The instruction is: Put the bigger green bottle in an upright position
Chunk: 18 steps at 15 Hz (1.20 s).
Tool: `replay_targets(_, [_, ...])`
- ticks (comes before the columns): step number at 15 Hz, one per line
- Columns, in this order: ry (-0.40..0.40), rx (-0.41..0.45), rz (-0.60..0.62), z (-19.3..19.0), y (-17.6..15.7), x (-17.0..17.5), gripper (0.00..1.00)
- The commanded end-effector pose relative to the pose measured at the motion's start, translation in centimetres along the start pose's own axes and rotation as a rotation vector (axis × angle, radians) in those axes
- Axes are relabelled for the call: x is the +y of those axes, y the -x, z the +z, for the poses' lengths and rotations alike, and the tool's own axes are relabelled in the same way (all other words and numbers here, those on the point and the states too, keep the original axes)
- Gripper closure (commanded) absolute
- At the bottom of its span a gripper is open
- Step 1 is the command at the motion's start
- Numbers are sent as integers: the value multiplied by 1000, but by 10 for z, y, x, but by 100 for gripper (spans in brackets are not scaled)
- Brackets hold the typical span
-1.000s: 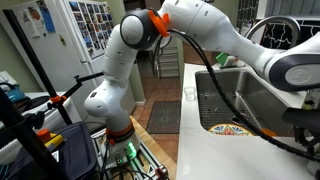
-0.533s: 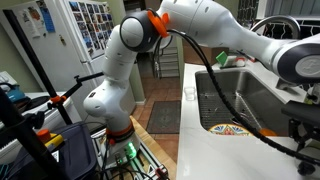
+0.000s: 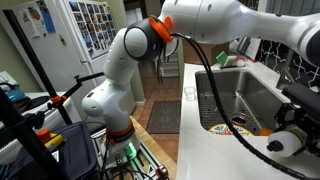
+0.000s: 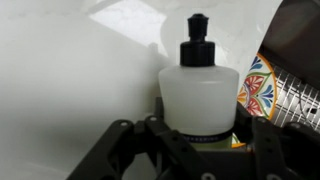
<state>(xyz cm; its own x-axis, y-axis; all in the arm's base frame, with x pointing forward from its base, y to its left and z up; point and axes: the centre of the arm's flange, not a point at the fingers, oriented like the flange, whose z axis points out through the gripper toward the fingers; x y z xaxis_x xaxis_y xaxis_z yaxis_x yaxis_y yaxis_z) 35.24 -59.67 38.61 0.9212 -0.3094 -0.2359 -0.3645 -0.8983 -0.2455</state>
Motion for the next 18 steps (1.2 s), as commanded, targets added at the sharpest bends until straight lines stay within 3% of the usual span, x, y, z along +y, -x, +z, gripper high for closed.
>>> replay_targets(1, [-39, -6, 25, 0, 2, 3, 62])
replay_targets(2, [-48, -7, 34, 0, 3, 7, 37])
replay_targets(7, [-45, -11, 24, 1, -1, 2, 37])
replay_targets(8, [-99, -21, 32, -4, -4, 3, 62])
replay_targets(14, [-429, -76, 92, -51, -1, -1, 62])
replay_targets(18, [-541, -117, 274, -57, -20, 13, 62])
